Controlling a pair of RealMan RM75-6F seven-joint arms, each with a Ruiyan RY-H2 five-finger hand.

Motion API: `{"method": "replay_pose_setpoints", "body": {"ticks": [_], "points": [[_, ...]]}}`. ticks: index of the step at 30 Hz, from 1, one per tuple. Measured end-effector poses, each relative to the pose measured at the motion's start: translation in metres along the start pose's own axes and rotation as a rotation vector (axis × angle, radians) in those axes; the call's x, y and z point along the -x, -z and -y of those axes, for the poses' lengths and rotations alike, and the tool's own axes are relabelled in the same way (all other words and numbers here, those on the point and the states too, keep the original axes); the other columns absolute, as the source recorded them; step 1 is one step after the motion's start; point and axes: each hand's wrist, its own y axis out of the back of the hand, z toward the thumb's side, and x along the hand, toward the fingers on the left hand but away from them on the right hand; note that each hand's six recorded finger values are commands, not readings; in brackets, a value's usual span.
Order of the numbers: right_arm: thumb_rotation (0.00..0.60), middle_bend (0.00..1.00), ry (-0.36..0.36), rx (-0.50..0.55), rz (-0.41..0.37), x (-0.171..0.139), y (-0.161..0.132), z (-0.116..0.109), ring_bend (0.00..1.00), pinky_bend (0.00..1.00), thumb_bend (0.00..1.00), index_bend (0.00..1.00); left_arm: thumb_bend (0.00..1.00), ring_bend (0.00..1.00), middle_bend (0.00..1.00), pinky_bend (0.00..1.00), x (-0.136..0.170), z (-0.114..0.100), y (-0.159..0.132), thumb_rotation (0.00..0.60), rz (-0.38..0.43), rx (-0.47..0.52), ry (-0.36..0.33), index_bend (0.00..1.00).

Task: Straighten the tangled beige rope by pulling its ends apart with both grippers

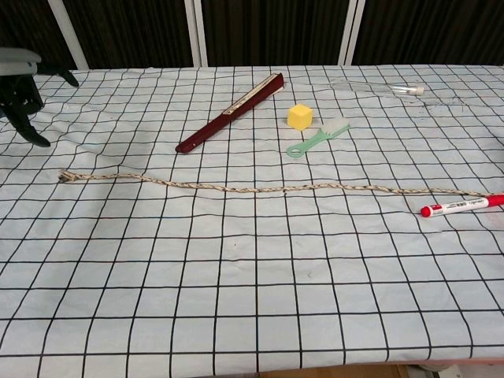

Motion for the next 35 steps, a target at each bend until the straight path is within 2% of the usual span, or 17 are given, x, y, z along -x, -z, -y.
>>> {"method": "replay_pose_setpoints", "body": {"ticks": [2,5,8,11,13,14,16,18,22,25,30,35], "points": [[0.600,0.75,0.014,0.027,-0.006,-0.010,-0.001,-0.007,0.89,0.87,0.04,0.07,0.05,0.80,0.86,0.90,0.011,-0.012,-0.003,0.600,0.012,0.007,-0.046,0.12],[0.600,0.66,0.047,0.063,-0.026,-0.031,-0.004,-0.015,0.80,0.79,0.04,0.06,0.05,0.79,0.85,0.90,0.032,-0.031,-0.002,0.600,0.023,0.006,-0.137,0.12],[0.600,0.49,0.096,0.092,-0.068,-0.059,-0.011,-0.022,0.65,0.64,0.04,0.04,0.05,0.74,0.80,0.88,0.059,-0.047,0.003,0.600,0.030,-0.005,-0.235,0.12],[0.600,0.29,0.139,0.092,-0.108,-0.083,-0.014,-0.025,0.46,0.41,0.04,0.03,0.05,0.58,0.66,0.71,0.093,-0.055,0.015,0.600,0.027,-0.014,-0.323,0.12],[0.600,0.18,0.160,0.086,-0.131,-0.099,-0.014,-0.023,0.34,0.28,0.04,0.03,0.05,0.41,0.53,0.54,0.119,-0.055,0.028,0.600,0.010,-0.014,-0.371,0.11],[0.600,0.15,0.168,0.081,-0.145,-0.109,-0.014,-0.020,0.32,0.26,0.04,0.03,0.05,0.32,0.45,0.45,0.130,-0.054,0.034,0.600,0.000,-0.012,-0.388,0.10],[0.600,0.11,0.171,0.067,-0.162,-0.124,-0.012,-0.013,0.26,0.22,0.04,0.03,0.05,0.21,0.33,0.33,0.157,-0.049,0.050,0.600,-0.032,0.001,-0.424,0.09],[0.600,0.09,0.169,0.042,-0.181,-0.138,-0.009,-0.004,0.23,0.21,0.04,0.03,0.05,0.15,0.27,0.25,0.183,-0.041,0.068,0.600,-0.075,0.020,-0.444,0.08],[0.600,0.09,0.165,0.017,-0.216,-0.157,-0.005,0.011,0.22,0.20,0.03,0.03,0.05,0.04,0.18,0.08,0.222,-0.016,0.099,0.600,-0.156,0.053,-0.407,0.06],[0.600,0.09,0.181,0.014,-0.238,-0.169,0.000,0.018,0.21,0.19,0.03,0.03,0.05,0.00,0.13,0.01,0.237,0.001,0.115,0.600,-0.186,0.064,-0.360,0.04],[0.600,0.09,0.213,0.012,-0.259,-0.178,0.006,0.020,0.21,0.19,0.03,0.03,0.04,0.00,0.06,0.00,0.239,0.019,0.126,0.600,-0.178,0.081,-0.315,0.01],[0.600,0.09,0.228,0.012,-0.261,-0.179,0.012,0.021,0.21,0.19,0.03,0.03,0.04,0.00,0.06,0.00,0.234,0.033,0.129,0.600,-0.148,0.117,-0.276,0.00]]}}
